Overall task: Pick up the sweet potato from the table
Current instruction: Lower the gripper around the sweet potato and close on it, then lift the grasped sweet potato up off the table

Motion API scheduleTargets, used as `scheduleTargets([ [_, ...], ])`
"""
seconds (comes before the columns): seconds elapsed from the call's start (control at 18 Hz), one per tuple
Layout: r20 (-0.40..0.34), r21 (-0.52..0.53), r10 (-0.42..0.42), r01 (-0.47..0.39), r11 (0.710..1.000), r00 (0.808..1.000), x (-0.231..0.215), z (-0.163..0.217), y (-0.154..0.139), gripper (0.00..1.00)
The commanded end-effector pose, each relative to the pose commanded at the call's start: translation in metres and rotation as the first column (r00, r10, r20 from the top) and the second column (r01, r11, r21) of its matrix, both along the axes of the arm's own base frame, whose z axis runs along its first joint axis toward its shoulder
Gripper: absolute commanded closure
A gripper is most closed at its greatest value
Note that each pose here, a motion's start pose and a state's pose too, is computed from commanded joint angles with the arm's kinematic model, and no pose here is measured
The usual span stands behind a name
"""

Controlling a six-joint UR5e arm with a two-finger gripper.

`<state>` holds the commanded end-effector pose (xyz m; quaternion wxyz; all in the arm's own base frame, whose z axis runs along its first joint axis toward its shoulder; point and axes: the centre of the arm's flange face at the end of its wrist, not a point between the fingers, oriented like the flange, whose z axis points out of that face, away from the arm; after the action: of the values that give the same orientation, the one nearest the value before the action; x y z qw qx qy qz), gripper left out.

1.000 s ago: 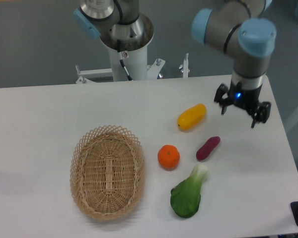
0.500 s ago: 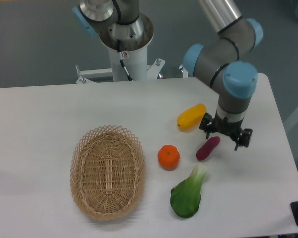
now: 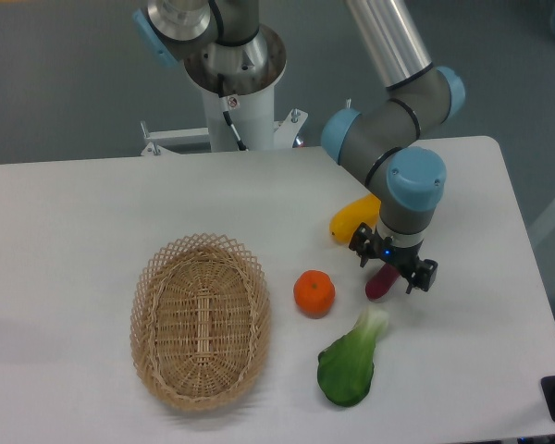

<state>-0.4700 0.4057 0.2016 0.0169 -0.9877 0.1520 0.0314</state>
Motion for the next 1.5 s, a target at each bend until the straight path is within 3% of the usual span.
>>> scheduleTargets([
  [0.44,0.006,-0.004,-0.008,0.008,1.000,1.000,0.001,-0.007,-0.001,0.01],
  [0.78,0.006,-0.004,-0.012,0.012,1.000,1.000,0.000,-0.008,-0.001,0.41],
  [1.17,0.005,-0.004,-0.012,0.012,1.000,1.000,0.000,-0.008,-0.001,0.64],
  [1.5,-0.033,0.017,-0.012,0.013,1.000,0.999,-0.005,0.016,-0.001,0.67],
])
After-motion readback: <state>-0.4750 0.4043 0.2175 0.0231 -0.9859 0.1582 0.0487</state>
